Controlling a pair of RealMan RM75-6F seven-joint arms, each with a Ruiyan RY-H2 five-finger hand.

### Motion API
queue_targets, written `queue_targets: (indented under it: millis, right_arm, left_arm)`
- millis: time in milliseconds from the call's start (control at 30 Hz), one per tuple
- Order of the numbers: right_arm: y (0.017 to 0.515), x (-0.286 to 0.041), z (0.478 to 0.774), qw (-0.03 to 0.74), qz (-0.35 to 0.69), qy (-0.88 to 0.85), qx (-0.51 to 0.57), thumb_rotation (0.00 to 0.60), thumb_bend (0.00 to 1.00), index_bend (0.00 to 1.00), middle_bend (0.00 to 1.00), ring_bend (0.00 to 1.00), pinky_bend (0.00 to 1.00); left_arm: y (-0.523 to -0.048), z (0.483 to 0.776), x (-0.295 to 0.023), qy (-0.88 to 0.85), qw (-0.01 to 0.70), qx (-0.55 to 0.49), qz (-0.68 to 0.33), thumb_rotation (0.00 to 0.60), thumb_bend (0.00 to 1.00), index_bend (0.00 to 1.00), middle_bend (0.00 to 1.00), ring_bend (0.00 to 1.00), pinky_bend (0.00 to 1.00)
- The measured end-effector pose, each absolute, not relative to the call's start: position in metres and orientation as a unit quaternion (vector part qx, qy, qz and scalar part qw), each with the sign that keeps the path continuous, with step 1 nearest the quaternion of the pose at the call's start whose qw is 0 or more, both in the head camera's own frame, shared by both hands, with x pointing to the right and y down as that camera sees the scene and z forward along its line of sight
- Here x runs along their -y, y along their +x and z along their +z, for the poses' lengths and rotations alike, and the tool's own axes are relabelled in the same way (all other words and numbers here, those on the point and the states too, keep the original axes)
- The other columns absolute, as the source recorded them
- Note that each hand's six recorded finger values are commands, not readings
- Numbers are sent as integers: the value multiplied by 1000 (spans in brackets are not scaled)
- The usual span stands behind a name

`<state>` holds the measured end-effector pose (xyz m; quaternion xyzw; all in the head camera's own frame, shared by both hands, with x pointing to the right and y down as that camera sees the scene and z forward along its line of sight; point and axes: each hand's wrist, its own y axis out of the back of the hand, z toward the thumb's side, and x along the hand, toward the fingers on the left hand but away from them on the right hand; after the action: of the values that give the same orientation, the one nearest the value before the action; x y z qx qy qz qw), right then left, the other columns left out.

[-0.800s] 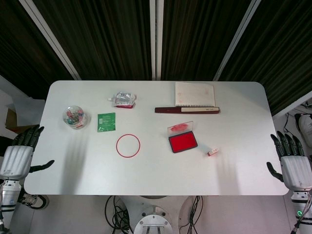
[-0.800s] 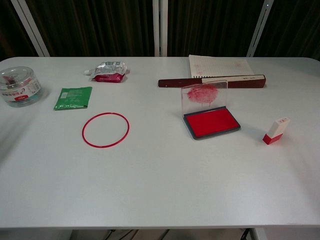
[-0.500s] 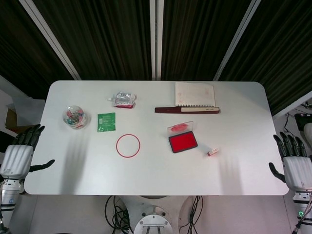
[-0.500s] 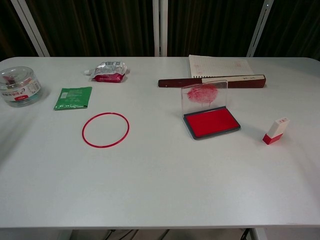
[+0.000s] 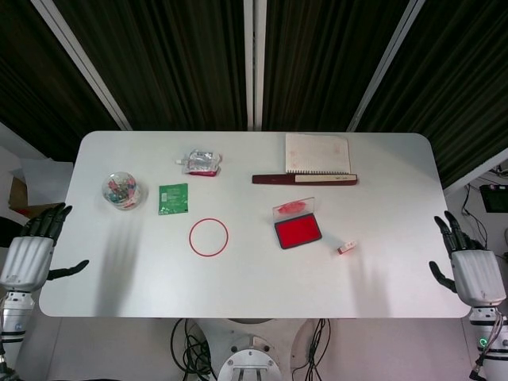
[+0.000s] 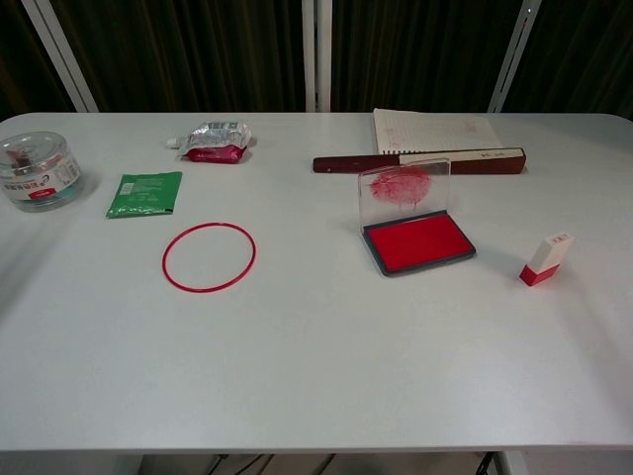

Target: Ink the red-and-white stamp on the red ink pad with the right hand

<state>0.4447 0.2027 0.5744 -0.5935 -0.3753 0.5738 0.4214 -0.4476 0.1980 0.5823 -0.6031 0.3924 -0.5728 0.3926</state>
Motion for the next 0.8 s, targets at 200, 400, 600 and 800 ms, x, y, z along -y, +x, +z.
queue_targets:
  millis: [200,400,600,800]
  right_arm:
    - [435,-198,588,438,578,-597,342,600,222,0,77,679,922]
    - [416,-191,616,446,572,-618,303,600,222,0,88,679,922]
    - [388,-183,648,461,573,-634,239,600,221,0,78,679,922]
    - [353,-175,679,472,573,-646,178,600,224,0,116,679,922]
  left_arm:
    - [-449,588,-199,-607,387,-388,-575,460,7,32,73,85,183]
    - [-448,596,-202,-613,380,-379,-580,459,7,35,73,85,183]
    - [-450,599,-204,-614,372,-372,-589,492,8,37,73,85,183]
    - [-455,595,-205,-606,372,-377,-594,492,8,36,73,85,183]
